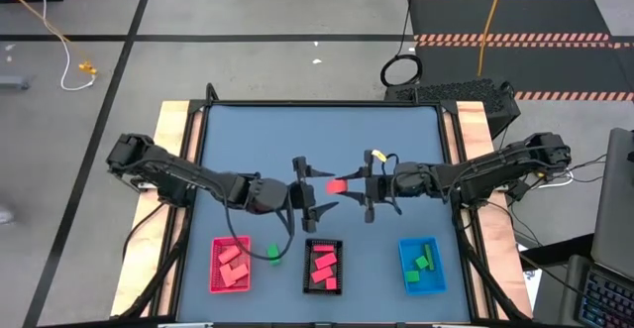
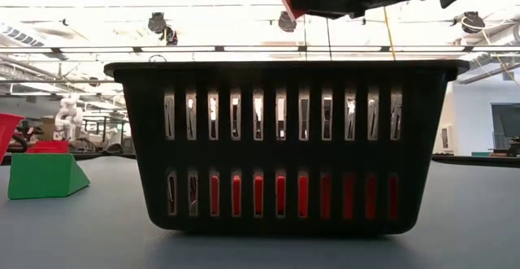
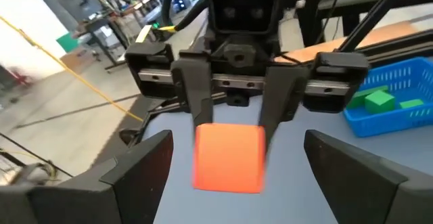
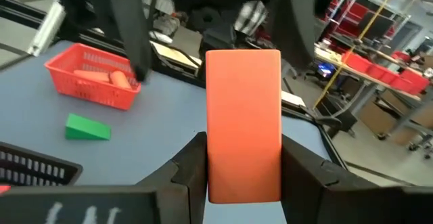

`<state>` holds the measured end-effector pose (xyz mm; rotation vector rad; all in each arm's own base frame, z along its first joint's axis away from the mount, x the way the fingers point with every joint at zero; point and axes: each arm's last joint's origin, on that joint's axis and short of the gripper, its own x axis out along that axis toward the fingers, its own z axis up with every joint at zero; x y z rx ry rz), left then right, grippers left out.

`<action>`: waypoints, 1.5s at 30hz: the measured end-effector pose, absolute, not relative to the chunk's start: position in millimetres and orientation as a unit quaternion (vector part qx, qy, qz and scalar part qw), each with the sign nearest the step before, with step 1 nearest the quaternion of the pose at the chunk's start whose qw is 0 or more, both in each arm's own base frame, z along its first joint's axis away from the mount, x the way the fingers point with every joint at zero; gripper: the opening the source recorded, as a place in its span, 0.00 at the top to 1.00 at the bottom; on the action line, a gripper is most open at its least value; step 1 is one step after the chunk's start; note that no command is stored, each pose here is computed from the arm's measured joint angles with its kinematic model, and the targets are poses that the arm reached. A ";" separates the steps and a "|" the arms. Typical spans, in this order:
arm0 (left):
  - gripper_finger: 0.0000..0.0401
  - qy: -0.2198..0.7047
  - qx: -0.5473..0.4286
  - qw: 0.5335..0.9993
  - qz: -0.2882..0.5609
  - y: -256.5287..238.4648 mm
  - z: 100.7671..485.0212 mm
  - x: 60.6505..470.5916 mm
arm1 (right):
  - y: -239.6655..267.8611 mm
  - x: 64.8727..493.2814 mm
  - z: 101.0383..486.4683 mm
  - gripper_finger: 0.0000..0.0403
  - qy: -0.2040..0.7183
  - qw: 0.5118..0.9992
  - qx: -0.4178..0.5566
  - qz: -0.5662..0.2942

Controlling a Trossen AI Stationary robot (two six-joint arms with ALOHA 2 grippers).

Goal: Sort & place blocks by color
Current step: Put the orange block into the red bin

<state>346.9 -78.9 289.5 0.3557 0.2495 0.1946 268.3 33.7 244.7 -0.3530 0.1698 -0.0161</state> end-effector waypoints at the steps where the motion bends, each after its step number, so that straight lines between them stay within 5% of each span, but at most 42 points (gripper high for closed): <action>1: 0.16 0.123 0.170 0.973 0.093 -77.6 289.4 347.4 | 34.0 268.3 245.0 0.70 0.082 0.981 -0.175 -0.004; 13: 0.19 0.127 0.159 0.975 0.091 -74.5 288.7 347.9 | 34.1 268.3 245.2 0.70 0.081 0.981 -0.174 -0.004; 16: 0.31 0.127 0.168 0.975 0.075 -77.8 288.4 347.4 | 34.1 268.3 245.0 0.70 0.082 0.982 -0.170 -0.004; 21: 0.67 0.131 0.175 0.974 0.058 -78.9 288.2 346.8 | 34.4 268.2 244.2 0.70 0.086 0.982 -0.168 -0.002; 31: 0.68 0.132 0.169 0.975 0.058 -76.4 288.1 347.2 | 34.2 268.3 244.3 0.68 0.085 0.983 -0.162 -0.004; 39: 0.68 0.142 0.161 0.975 0.061 -76.3 287.5 345.4 | 33.1 268.3 244.9 0.38 0.084 0.985 -0.150 -0.021; 45: 0.68 0.192 0.126 0.968 0.102 -74.7 306.0 311.4 | 32.2 267.2 239.4 0.29 0.115 0.981 -0.156 -0.028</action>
